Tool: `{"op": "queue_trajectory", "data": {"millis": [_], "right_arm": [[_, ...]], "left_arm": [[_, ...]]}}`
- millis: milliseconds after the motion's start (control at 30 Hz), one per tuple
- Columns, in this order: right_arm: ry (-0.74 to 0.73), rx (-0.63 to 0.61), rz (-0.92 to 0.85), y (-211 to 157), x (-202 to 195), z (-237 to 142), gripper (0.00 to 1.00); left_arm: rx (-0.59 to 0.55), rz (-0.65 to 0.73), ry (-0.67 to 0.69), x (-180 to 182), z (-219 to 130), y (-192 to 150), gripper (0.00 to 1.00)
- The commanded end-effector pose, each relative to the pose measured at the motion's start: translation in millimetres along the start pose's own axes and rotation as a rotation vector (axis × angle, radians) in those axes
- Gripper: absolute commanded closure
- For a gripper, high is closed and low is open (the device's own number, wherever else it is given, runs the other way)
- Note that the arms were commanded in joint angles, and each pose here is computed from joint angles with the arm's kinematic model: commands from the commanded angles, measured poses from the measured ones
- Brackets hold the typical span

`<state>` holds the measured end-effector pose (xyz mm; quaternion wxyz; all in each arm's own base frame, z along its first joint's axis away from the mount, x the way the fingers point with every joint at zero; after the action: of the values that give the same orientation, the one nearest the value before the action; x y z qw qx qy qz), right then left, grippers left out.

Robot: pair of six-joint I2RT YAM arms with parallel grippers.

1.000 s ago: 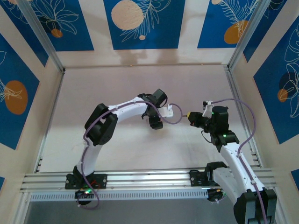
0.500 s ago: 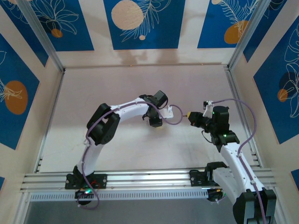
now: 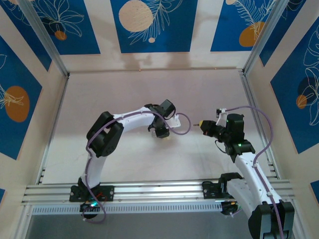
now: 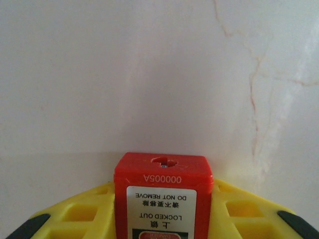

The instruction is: Unlock with the key

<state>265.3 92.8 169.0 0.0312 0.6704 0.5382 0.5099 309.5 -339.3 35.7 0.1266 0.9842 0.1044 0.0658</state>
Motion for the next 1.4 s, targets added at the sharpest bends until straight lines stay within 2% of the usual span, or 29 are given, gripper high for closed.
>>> {"op": "queue_trajectory", "data": {"millis": [0,267,600,667,767,867,1033,1133,1367], "right_arm": [[0.022,0.019,0.014,-3.8,2.1,1.3,1.00],[0.025,0.024,0.012,-3.9,3.7,0.8,1.00],[0.031,0.018,0.006,-3.6,6.8,-3.2,1.00],[0.033,0.018,0.006,-3.8,7.2,-3.4,1.00],[0.037,0.018,0.007,-4.2,8.0,-4.1,1.00],[0.043,0.014,0.004,-3.2,10.2,-5.9,1.00],[0.041,0.017,0.004,-4.5,9.8,-6.5,1.00],[0.045,0.019,0.008,-5.3,10.4,-6.1,1.00],[0.053,0.032,0.019,-9.5,14.6,-7.2,1.00]], "left_arm": [[0.139,-0.031,-0.062,-17.1,0.7,-30.6,0.63],[0.239,-0.057,-0.151,-25.5,1.1,-37.2,0.47],[0.326,-0.064,-0.158,-24.2,4.0,-48.0,0.44],[0.327,-0.066,-0.160,-23.9,5.3,-47.8,0.46],[0.352,-0.067,-0.154,-22.5,10.0,-50.6,0.58],[0.372,-0.077,-0.156,-22.4,9.9,-52.6,0.65],[0.327,-0.088,-0.134,-21.2,5.6,-48.7,0.73],[0.260,-0.095,-0.115,-19.3,-1.0,-39.6,0.76],[-0.044,-0.116,0.008,-6.7,-40.4,-3.3,0.77]]}}
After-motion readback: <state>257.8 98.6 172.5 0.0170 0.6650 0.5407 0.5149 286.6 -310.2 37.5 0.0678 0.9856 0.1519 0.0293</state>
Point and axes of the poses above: each hand's point on the last joint's axis, 136 mm out from that joint toward the fingers, its own z axis out along the fingers, its own x axis along the line the jaws close on, y = z × x, the point moved 1 cm from there along -z, back along the fingers, and after that the axes turned 2 degrees about z, right-handed, at the moved point
